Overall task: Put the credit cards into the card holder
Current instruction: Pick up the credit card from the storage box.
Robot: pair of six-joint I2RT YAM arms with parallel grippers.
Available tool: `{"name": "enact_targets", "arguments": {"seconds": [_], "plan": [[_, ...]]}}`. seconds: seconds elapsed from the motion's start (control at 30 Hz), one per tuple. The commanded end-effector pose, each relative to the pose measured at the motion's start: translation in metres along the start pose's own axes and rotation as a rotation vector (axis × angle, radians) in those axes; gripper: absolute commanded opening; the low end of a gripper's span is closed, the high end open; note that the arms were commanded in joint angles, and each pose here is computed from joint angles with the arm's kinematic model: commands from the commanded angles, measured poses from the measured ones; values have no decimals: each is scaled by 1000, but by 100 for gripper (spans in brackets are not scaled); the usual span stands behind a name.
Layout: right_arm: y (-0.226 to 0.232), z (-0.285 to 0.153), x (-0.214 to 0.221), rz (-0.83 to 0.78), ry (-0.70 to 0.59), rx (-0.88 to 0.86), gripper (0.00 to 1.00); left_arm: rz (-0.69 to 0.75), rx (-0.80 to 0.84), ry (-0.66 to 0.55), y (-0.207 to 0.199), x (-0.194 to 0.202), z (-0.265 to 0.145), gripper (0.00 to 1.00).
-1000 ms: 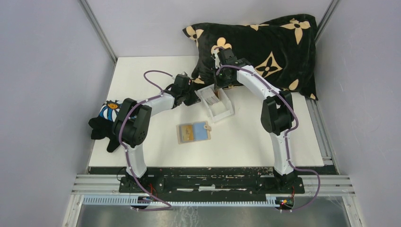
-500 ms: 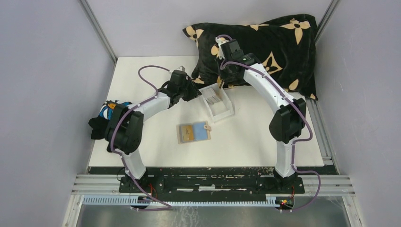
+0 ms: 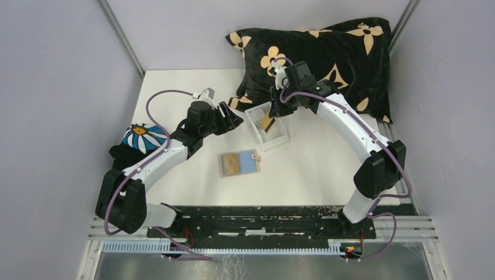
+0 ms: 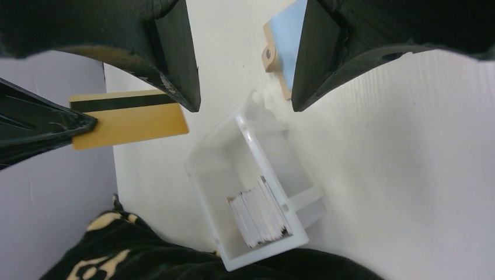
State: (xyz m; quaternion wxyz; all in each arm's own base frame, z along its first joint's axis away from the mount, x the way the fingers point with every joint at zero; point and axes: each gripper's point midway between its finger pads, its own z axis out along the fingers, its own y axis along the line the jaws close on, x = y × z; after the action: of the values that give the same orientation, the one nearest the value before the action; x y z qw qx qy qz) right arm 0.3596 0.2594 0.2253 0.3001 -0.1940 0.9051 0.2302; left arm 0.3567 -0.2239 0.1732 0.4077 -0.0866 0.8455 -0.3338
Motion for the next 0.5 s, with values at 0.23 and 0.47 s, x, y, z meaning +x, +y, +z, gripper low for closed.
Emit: {"name": "enact_targets", "arguments": {"seconds": [0.23, 0.47], "plan": [[75, -20, 38, 109, 38, -451, 1, 148, 554, 113, -71, 30, -50, 67], [85, -20, 49, 145, 71, -541, 1, 133, 683, 215, -76, 56, -64, 65]]}}
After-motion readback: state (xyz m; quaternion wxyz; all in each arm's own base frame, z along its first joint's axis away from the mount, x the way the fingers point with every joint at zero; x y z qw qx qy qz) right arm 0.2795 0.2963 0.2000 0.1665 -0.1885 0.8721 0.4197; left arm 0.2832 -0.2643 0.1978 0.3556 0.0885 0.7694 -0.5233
